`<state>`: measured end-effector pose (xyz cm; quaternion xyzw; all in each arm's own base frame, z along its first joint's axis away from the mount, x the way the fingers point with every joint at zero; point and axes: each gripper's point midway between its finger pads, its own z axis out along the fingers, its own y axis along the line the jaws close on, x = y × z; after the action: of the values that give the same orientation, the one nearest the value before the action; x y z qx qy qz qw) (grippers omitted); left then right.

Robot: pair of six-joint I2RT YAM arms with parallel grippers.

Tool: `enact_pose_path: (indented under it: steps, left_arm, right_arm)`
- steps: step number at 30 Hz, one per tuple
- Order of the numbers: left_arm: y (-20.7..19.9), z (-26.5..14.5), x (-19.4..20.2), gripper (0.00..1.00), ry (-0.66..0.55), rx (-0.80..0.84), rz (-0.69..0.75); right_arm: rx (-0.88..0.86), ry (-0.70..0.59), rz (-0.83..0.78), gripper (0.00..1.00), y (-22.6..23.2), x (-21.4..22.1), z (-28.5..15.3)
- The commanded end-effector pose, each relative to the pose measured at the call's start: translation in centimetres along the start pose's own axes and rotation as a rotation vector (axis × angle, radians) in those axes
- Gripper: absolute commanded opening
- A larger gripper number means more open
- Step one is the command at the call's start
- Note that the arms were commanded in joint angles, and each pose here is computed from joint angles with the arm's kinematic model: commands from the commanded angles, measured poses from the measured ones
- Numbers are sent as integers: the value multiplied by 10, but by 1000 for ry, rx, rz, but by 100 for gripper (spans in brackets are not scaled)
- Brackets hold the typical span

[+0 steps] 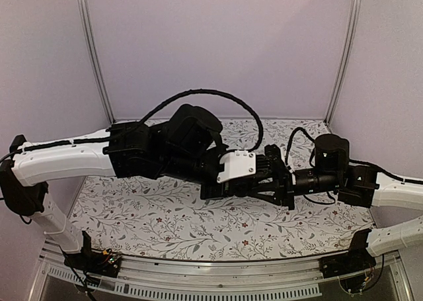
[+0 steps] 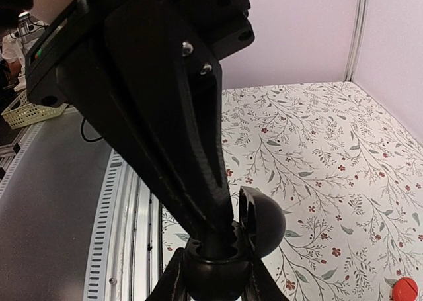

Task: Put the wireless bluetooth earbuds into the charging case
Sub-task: Adjust the right earbud in the right side groove of the charging case.

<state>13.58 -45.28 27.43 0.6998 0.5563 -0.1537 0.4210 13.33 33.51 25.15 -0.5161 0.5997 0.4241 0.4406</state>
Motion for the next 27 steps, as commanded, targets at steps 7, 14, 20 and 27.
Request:
enact_pose_path:
  steps: [7, 14, 20, 27]
  left_arm:
    - [-3, -13, -24, 0, -133, 44, -68]
    - [-12, -7, -29, 0, -144, 90, -72]
    - [-19, -3, -32, 0, -141, 114, -75]
    - [-22, 5, -28, 0, -114, 113, -73]
  right_arm:
    - [45, -179, -69, 0, 2, -45, -17]
    - [38, -186, -75, 0, 4, -48, -18]
    - [76, -208, -71, 0, -1, -54, -22]
    - [115, -242, -76, 0, -5, -62, -29]
